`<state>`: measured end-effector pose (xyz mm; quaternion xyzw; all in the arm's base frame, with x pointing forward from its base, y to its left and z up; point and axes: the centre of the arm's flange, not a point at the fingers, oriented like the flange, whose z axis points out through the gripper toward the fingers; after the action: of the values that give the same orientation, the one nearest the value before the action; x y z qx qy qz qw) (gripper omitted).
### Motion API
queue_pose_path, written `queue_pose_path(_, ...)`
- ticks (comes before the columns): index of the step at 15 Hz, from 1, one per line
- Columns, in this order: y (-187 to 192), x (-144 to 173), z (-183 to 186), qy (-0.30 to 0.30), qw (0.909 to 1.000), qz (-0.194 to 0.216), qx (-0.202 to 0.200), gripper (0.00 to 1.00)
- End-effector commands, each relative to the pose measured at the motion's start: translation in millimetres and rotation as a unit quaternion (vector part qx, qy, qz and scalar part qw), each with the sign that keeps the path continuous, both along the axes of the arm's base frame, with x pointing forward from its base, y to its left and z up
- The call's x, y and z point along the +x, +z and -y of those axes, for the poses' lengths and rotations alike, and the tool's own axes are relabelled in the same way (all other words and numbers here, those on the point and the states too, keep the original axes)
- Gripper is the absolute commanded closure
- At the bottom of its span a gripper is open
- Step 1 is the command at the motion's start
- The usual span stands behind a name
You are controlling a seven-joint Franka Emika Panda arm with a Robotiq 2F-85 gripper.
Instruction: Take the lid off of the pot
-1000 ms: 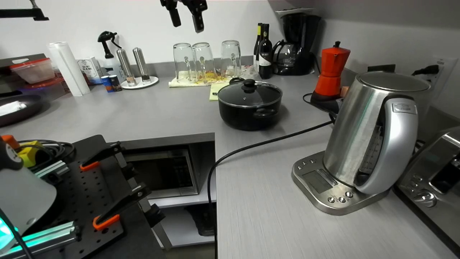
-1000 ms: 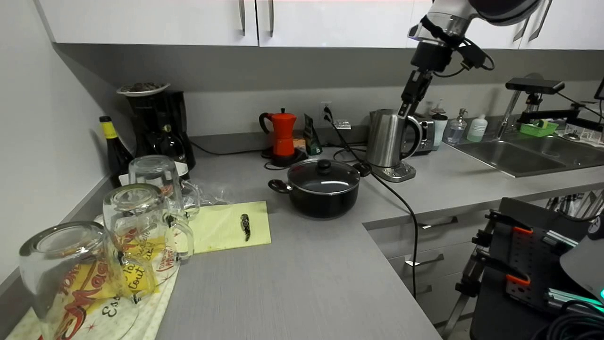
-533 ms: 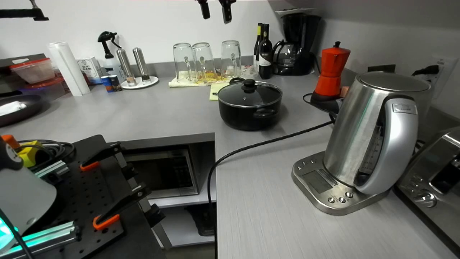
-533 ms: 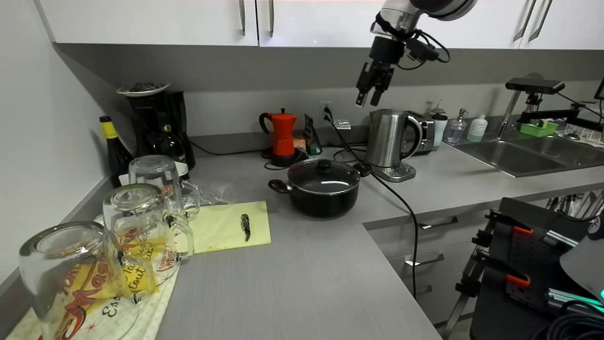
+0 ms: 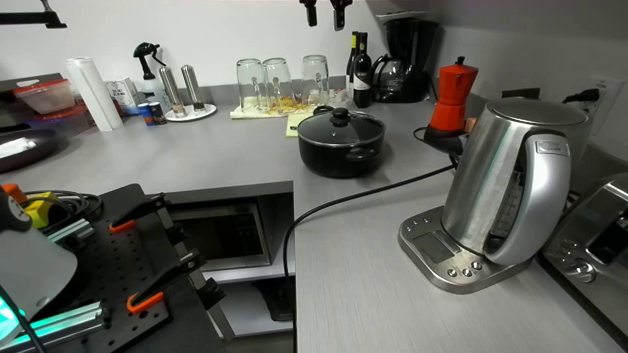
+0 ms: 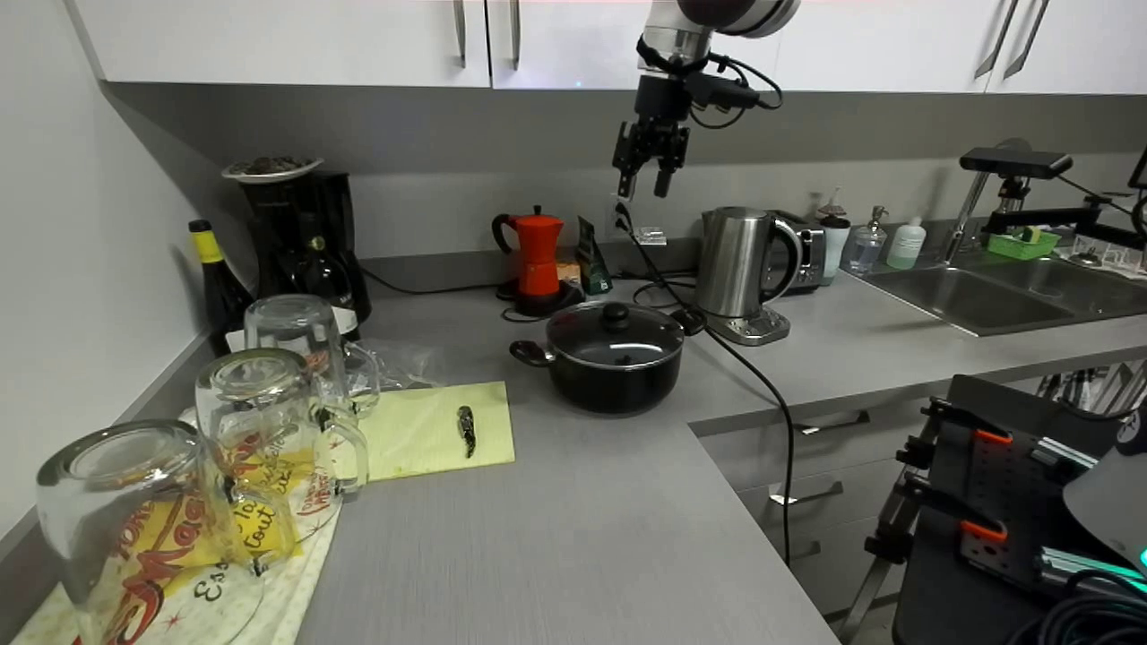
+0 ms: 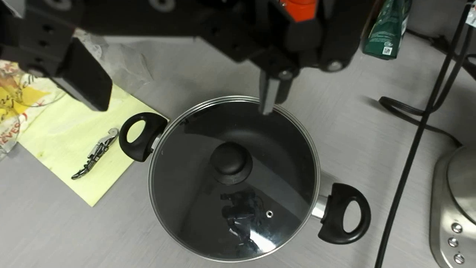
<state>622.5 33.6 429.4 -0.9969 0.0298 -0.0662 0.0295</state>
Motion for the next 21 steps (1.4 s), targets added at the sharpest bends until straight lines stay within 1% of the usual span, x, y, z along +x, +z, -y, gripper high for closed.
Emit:
queue_pose_path(1,-10.8,42.1,-6.7,-0.012,0.999,-0.038,-0.018,0.0)
queue_pose_path(4,-39.1,49.8,-8.1,-0.01,0.9978,-0.059,-0.027,0.0)
queue_pose_path(10,-88.5,62.7,-4.5,-0.01,0.9962,-0.082,-0.028,0.0)
queue_pose_path(21,-150.7,88.7,-1.3,-0.014,0.9934,-0.108,-0.034,0.0)
